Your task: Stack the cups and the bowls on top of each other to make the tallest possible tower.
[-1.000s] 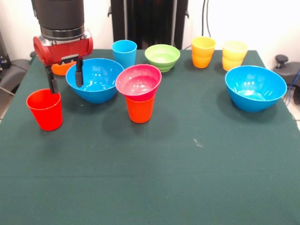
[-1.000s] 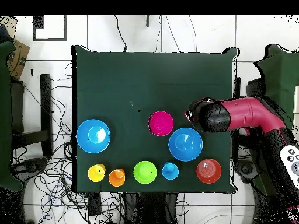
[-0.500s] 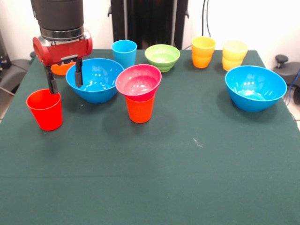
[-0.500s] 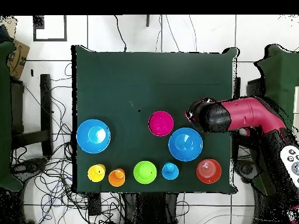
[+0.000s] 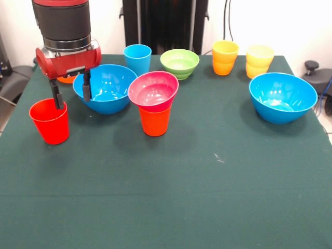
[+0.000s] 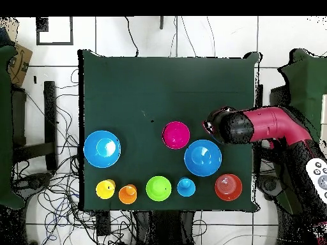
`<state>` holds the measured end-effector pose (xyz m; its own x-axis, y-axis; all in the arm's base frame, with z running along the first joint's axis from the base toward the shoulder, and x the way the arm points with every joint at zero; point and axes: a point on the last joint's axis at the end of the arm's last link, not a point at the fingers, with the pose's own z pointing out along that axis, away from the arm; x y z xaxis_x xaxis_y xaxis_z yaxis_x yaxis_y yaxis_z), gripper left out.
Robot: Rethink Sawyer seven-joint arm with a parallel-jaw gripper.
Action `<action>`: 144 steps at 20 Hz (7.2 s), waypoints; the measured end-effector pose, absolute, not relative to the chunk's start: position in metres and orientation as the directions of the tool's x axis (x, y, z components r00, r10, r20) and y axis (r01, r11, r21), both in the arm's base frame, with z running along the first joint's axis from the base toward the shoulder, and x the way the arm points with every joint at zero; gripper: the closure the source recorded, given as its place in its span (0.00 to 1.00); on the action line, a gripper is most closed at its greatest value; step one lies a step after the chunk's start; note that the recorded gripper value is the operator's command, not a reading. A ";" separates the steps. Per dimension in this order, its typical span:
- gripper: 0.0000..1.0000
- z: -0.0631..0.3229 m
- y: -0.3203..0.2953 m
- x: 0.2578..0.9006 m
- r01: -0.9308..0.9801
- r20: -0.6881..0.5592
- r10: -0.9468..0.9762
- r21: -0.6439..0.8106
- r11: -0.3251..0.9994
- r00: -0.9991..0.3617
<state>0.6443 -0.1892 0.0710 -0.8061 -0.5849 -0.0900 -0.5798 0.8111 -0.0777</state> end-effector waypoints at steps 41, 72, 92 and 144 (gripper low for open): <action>0.00 0.073 -0.184 0.684 -0.613 -0.073 -0.635 -0.196 0.765 -0.769; 0.00 0.052 -0.185 0.667 -0.639 0.130 -0.628 -0.234 0.733 -0.768; 0.00 0.050 -0.218 0.637 -0.623 0.225 -0.582 -0.256 0.739 -0.782; 0.00 0.033 -0.224 0.603 -0.532 0.185 -0.504 -0.156 0.833 -0.844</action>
<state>0.6029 -0.2243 0.0333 -0.8436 -0.5040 0.1852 -0.5316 0.8326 -0.1558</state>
